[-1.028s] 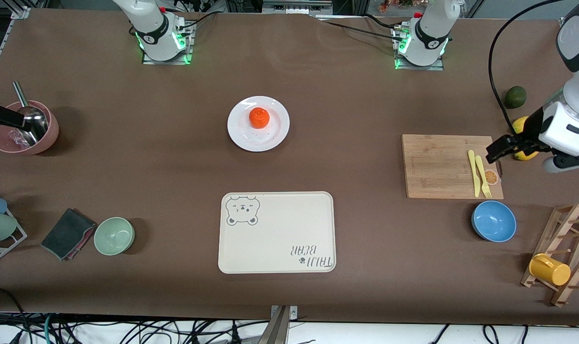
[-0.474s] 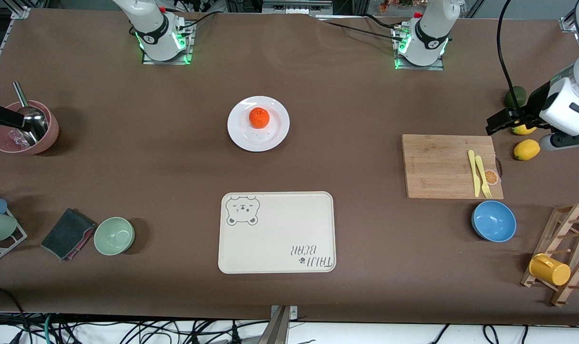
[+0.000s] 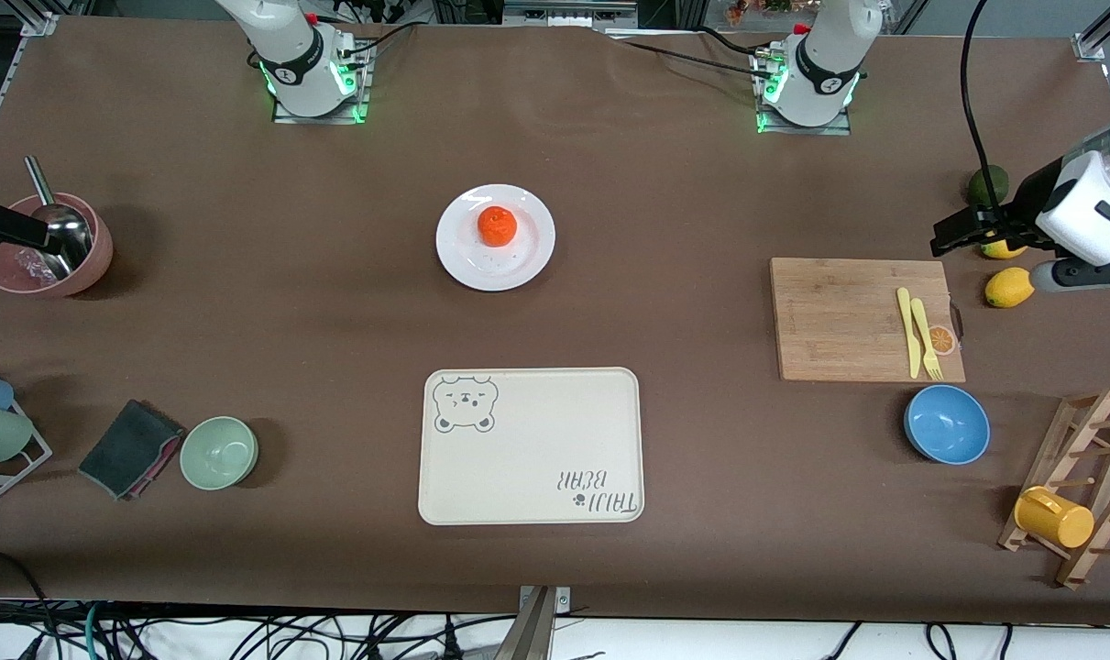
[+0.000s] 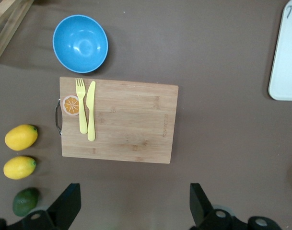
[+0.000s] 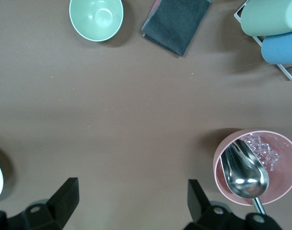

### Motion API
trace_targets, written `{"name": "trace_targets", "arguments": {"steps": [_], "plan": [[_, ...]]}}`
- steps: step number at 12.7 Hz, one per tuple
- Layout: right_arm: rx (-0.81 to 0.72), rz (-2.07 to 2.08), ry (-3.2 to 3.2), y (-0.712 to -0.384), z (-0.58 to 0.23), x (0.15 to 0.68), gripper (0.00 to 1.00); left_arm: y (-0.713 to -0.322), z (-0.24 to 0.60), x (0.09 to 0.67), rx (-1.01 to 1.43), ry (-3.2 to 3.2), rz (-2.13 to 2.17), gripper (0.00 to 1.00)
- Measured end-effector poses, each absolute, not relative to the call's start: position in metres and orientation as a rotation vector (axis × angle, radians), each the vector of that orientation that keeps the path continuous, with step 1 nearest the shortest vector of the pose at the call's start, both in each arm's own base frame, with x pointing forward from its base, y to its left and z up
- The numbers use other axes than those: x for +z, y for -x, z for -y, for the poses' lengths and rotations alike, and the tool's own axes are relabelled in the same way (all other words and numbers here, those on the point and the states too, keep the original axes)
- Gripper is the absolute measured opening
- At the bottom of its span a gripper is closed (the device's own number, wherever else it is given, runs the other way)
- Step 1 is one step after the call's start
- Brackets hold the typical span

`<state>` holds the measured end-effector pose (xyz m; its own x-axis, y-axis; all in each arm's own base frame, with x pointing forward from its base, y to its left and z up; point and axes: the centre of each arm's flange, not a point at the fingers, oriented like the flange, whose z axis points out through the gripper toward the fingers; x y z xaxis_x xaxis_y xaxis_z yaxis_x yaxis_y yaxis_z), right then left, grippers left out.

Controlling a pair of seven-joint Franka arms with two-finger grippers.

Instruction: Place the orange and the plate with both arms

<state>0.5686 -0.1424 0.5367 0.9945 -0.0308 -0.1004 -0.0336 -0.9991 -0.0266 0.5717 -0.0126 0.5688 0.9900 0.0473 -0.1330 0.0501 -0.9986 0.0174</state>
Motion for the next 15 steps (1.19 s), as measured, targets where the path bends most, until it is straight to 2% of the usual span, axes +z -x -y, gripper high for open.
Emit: {"name": "trace_targets", "arguments": {"steps": [8, 12, 15], "plan": [[0.123, -0.025, 3.080, -0.573, 0.128, 0.539, 1.00, -0.577, -0.015, 0.593, -0.127, -3.111, 0.019, 1.00], [0.036, 0.047, 2.981, -0.594, 0.081, 0.528, 1.00, -0.581, -0.015, 0.584, -0.150, -3.109, 0.022, 1.00], [0.032, 0.101, 2.984, -0.608, 0.054, 0.512, 1.00, -0.581, -0.015, 0.585, -0.150, -3.109, 0.023, 1.00]]}}
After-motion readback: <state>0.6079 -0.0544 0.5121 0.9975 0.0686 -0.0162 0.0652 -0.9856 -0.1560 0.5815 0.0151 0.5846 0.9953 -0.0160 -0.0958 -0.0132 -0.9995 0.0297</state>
